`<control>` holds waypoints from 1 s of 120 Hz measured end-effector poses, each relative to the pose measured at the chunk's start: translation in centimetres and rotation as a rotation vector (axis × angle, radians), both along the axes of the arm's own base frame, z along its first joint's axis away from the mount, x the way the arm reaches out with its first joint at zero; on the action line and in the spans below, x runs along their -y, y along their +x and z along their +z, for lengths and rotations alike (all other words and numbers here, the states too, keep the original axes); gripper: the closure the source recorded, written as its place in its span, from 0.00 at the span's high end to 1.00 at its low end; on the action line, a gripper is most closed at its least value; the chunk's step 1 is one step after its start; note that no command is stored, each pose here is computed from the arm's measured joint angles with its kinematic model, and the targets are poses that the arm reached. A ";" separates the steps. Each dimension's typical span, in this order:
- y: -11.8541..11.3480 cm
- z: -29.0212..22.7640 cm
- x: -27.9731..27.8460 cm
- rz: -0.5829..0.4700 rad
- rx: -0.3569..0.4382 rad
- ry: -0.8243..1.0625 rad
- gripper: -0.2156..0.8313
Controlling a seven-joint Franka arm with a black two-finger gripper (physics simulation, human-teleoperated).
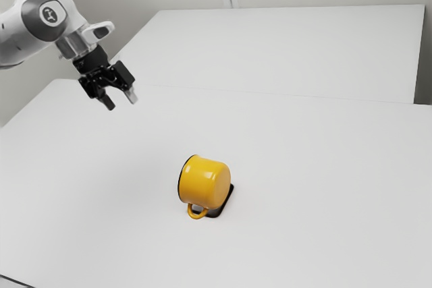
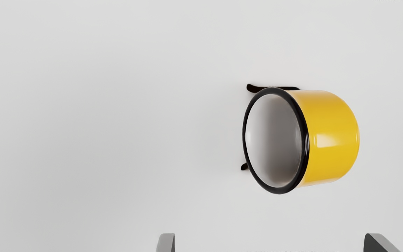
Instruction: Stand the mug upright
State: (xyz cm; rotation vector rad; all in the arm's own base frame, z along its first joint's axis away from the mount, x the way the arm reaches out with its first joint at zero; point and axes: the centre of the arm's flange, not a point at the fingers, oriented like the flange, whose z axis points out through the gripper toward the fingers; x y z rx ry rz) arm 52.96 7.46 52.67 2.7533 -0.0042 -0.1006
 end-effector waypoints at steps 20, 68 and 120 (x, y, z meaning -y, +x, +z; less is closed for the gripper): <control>-1.8 -6.4 1.5 0.068 -0.105 -0.209 0.78; -2.1 -15.2 3.2 0.151 -0.222 -0.516 0.78; -1.0 -19.7 4.5 0.109 -0.147 -0.572 0.77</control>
